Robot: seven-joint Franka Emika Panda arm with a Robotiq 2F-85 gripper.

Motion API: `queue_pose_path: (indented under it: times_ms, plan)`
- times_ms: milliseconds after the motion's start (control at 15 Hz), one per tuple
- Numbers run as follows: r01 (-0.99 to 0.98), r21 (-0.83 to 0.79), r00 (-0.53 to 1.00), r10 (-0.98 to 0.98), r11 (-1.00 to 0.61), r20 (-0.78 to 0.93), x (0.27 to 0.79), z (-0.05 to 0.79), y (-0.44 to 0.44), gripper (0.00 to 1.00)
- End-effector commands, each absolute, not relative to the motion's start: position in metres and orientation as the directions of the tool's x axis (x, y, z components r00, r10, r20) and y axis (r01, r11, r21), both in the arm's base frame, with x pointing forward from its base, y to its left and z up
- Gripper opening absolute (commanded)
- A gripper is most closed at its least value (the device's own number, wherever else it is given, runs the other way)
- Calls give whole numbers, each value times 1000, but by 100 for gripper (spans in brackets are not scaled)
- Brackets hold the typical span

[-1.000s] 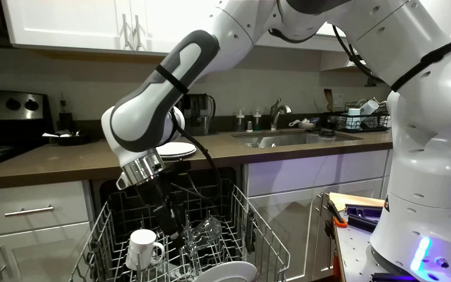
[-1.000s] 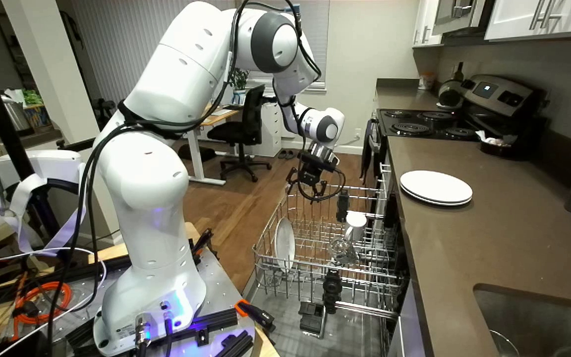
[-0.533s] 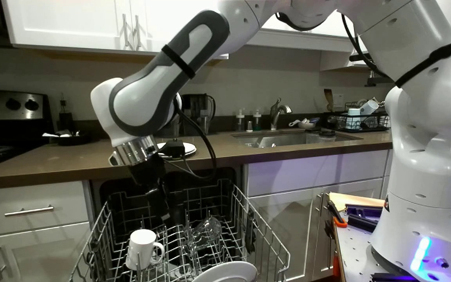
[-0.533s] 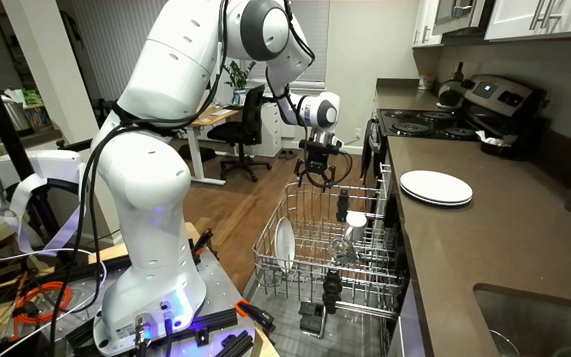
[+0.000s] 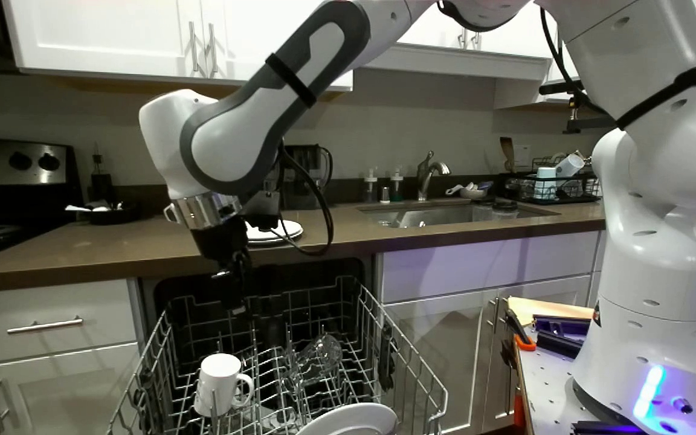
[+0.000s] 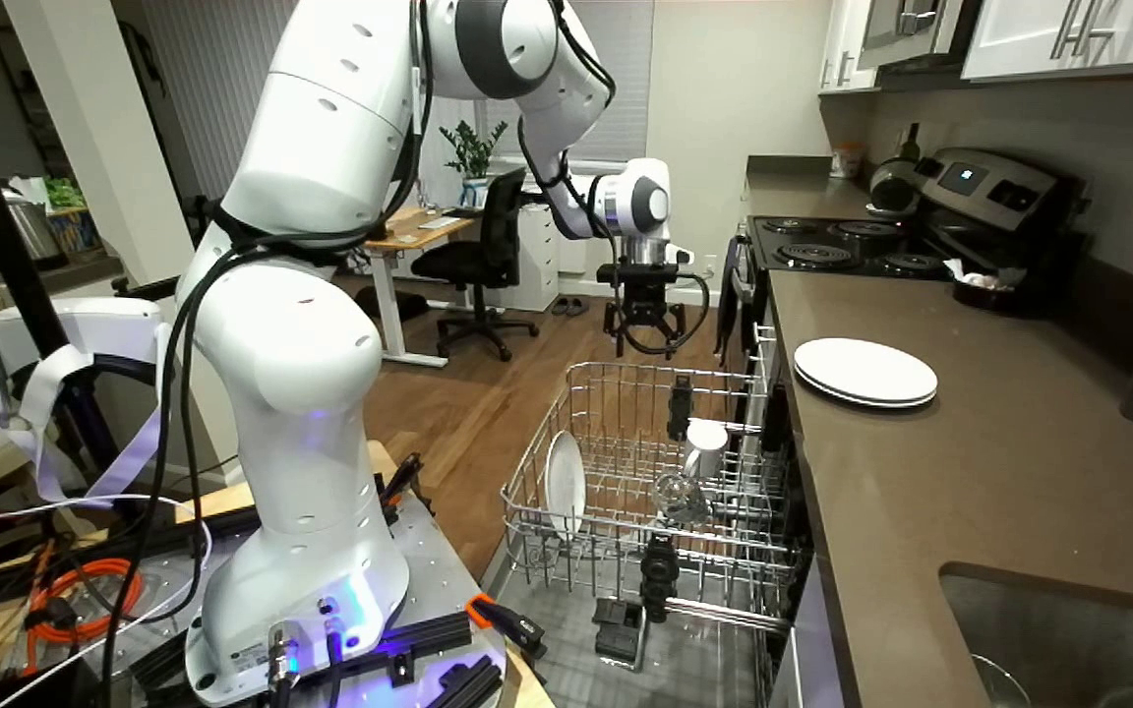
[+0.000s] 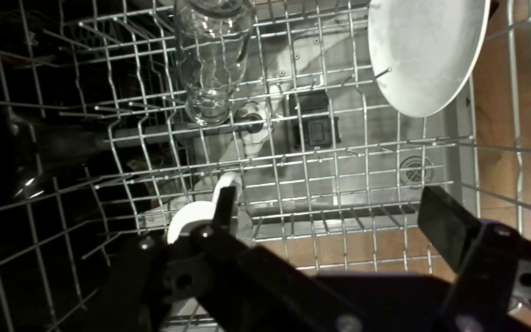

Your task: Remove the topmost plate from the stack on the counter and put it inside the dishwasher

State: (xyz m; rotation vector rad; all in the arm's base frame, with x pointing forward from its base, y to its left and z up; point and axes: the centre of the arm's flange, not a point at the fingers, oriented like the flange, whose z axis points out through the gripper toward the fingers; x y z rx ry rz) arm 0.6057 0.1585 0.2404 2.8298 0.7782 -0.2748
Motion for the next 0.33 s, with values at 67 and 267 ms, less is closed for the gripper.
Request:
queue_pose_path:
  times_ms: [67, 267]
  plan:
    - [462, 280, 887, 437, -841, -153, 593, 260, 150, 100]
    - [477, 242, 878, 446, -845, -173, 606, 255, 151, 100]
